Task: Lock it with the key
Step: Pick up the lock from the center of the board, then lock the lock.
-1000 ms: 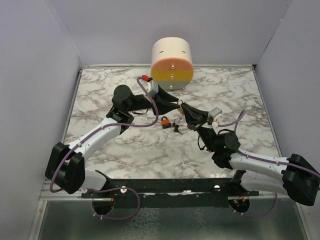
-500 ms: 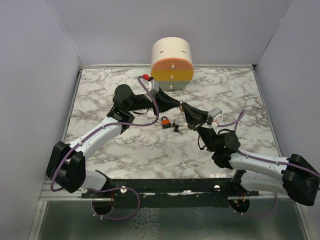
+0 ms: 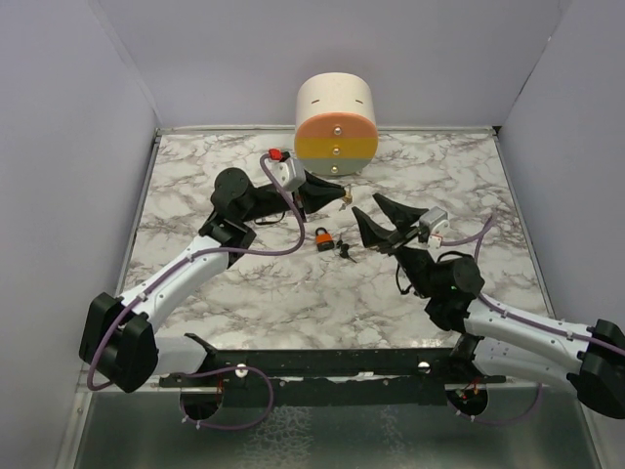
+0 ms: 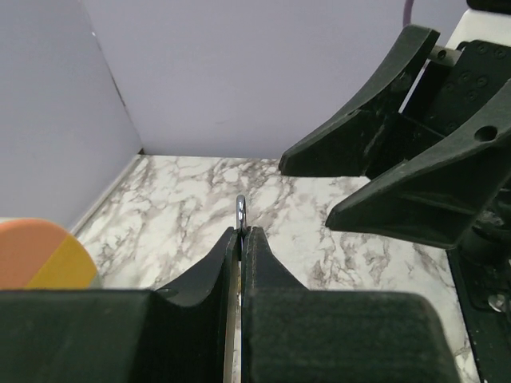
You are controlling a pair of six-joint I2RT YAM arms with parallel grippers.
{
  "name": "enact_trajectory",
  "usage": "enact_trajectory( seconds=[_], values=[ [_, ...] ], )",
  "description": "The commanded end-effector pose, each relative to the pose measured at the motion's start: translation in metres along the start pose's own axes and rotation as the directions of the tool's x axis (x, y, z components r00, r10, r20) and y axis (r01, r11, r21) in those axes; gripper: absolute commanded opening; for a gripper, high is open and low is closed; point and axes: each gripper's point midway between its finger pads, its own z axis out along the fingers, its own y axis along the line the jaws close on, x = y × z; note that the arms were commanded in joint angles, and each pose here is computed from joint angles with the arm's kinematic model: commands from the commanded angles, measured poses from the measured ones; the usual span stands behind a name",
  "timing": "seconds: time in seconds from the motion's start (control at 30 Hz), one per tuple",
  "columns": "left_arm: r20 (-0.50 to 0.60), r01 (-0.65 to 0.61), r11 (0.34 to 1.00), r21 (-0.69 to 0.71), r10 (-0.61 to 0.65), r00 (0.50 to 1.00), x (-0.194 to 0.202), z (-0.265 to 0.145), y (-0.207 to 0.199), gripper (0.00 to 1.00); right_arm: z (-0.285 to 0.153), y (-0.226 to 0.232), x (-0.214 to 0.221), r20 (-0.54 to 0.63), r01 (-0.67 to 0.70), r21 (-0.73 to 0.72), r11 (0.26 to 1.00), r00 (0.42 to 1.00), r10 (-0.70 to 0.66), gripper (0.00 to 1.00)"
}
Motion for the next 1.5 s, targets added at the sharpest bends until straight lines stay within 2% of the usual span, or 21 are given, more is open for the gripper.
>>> enact_trajectory(
  seconds=[0.0, 0.23, 0.4, 0.53, 0.6, 0.67, 0.73, 0.87, 1.0, 1.13, 1.27, 1.37, 1.47],
  values=[
    [0.013, -0.102, 0.991, -0.091, 0.104, 0.995, -0.022, -0.007, 0.011, 0.0, -0.001, -0.001, 0.0, -0.071, -0.011, 0.009, 1.0, 0.997, 0.012, 0.53],
    [0.008, -0.131, 0.99, -0.059, 0.131, 0.991, -0.035, -0.012, -0.001, 0.0, -0.001, 0.01, 0.027, -0.208, 0.02, -0.057, 0.998, 0.978, -0.031, 0.54],
    [-0.006, -0.173, 0.983, -0.059, 0.172, 0.985, -0.041, -0.019, -0.006, 0.0, 0.0, 0.003, 0.024, -0.189, 0.019, -0.083, 0.996, 0.981, -0.034, 0.65],
    [-0.029, -0.193, 0.978, -0.081, 0.191, 0.981, -0.043, -0.024, -0.005, 0.0, 0.008, -0.028, 0.012, -0.158, -0.023, -0.088, 0.996, 0.987, 0.009, 0.7],
    [-0.043, -0.201, 0.974, -0.102, 0.198, 0.979, -0.042, -0.026, -0.002, 0.0, 0.011, -0.048, 0.013, -0.162, -0.049, -0.081, 0.996, 0.986, 0.035, 0.77],
    [-0.062, -0.208, 0.971, -0.123, 0.201, 0.978, -0.041, -0.029, 0.001, 0.0, 0.011, -0.065, 0.016, -0.171, -0.089, -0.076, 0.993, 0.982, 0.075, 0.95],
    [-0.079, -0.211, 0.968, -0.139, 0.201, 0.976, -0.04, -0.03, 0.004, 0.0, 0.011, -0.076, 0.021, -0.181, -0.127, -0.089, 0.988, 0.977, 0.109, 1.0],
    [-0.086, -0.218, 0.966, -0.141, 0.207, 0.975, -0.041, -0.033, 0.003, 0.0, 0.007, -0.066, 0.026, -0.189, -0.156, -0.179, 0.971, 0.974, 0.121, 1.0],
    [-0.083, -0.209, 0.969, -0.134, 0.2, 0.976, -0.042, -0.033, 0.001, 0.0, -0.002, -0.044, 0.024, -0.186, -0.135, -0.314, 0.94, 0.98, 0.078, 1.0],
    [-0.064, -0.197, 0.977, -0.08, 0.192, 0.979, -0.045, -0.03, -0.009, 0.0, -0.01, -0.024, 0.023, -0.178, -0.105, -0.445, 0.889, 0.984, 0.027, 0.9],
    [-0.023, -0.203, 0.977, 0.063, 0.205, 0.979, -0.05, -0.027, -0.034, 0.0, -0.006, -0.023, 0.025, -0.183, -0.111, -0.459, 0.882, 0.983, 0.028, 0.76],
    [0.013, -0.184, 0.969, 0.166, 0.185, 0.983, -0.053, -0.025, -0.051, 0.0, -0.005, -0.017, 0.025, -0.185, -0.117, -0.502, 0.857, 0.982, 0.026, 0.74],
    [0.022, -0.157, 0.971, 0.179, 0.155, 0.988, -0.051, -0.021, -0.051, 0.0, -0.007, -0.011, 0.026, -0.198, -0.138, -0.538, 0.832, 0.98, 0.035, 0.71]
  ],
)
